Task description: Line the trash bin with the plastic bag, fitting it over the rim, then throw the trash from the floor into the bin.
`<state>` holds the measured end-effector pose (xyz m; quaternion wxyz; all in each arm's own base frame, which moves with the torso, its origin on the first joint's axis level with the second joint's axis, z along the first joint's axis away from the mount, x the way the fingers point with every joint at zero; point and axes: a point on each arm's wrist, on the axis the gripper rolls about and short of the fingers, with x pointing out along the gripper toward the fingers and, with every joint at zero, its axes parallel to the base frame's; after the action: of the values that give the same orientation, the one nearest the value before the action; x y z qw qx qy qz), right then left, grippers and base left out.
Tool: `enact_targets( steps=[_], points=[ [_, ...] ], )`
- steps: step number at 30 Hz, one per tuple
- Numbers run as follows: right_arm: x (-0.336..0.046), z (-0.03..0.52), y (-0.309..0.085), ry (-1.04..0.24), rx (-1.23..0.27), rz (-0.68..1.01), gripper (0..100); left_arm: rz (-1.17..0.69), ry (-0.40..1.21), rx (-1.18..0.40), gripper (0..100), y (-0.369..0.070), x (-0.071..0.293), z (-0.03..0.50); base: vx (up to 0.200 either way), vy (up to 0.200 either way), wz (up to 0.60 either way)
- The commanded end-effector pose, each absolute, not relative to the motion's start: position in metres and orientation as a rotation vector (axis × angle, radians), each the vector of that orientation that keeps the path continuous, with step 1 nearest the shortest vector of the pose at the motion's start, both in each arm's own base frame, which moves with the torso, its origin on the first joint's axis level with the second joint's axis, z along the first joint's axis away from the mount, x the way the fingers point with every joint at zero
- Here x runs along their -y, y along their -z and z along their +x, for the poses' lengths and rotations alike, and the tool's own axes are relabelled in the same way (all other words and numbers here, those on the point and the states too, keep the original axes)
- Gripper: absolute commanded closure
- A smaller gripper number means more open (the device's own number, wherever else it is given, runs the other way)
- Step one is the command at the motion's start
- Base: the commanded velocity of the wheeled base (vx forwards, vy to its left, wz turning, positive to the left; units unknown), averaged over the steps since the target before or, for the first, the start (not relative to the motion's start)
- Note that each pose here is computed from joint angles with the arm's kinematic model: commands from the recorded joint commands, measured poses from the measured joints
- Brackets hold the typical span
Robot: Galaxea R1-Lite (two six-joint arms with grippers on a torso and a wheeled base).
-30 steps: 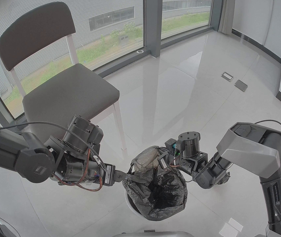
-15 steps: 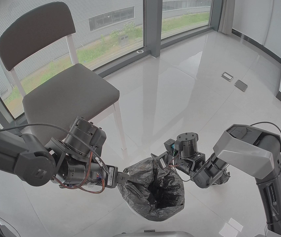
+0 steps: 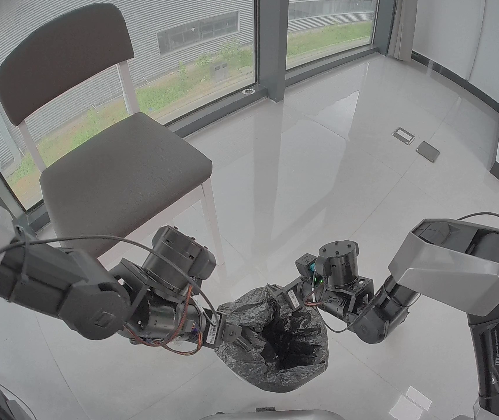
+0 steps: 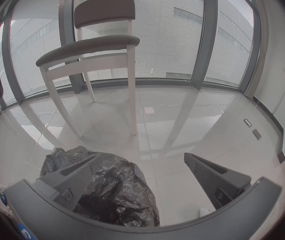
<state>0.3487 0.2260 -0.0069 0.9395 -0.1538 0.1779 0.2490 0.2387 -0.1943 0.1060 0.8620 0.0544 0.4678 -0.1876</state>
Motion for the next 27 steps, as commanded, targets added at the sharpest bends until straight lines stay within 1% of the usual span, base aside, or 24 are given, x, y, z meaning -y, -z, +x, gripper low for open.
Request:
enact_targets(
  steps=[1,9,14,16,20,27],
  points=[
    [-0.217,0.327,-0.021,-0.518,-0.346,-0.313,0,0.165,0.375,-1.06,0,-0.072,0.208,0.254,0.0,0.0,0.0],
    [-0.206,0.314,-0.038,-0.51,-0.337,-0.305,0,0.183,0.352,-1.073,0,-0.052,0.226,0.277,0.0,0.0,0.0],
    [-0.201,0.311,-0.042,-0.503,-0.331,-0.302,0,0.231,0.327,-1.089,0,-0.034,0.231,0.287,0.0,0.0,0.0],
    [-0.198,0.307,-0.044,-0.502,-0.334,-0.302,0,0.253,0.334,-1.066,0,-0.032,0.237,0.297,0.0,0.0,0.0],
    [-0.195,0.307,-0.047,-0.497,-0.33,-0.302,0,0.27,0.293,-1.064,0,-0.029,0.237,0.314,0.0,0.0,0.0],
    [-0.195,0.307,-0.048,-0.497,-0.327,-0.3,0,0.294,0.273,-1.081,0,-0.025,0.236,0.318,0.0,0.0,0.0]
  ],
)
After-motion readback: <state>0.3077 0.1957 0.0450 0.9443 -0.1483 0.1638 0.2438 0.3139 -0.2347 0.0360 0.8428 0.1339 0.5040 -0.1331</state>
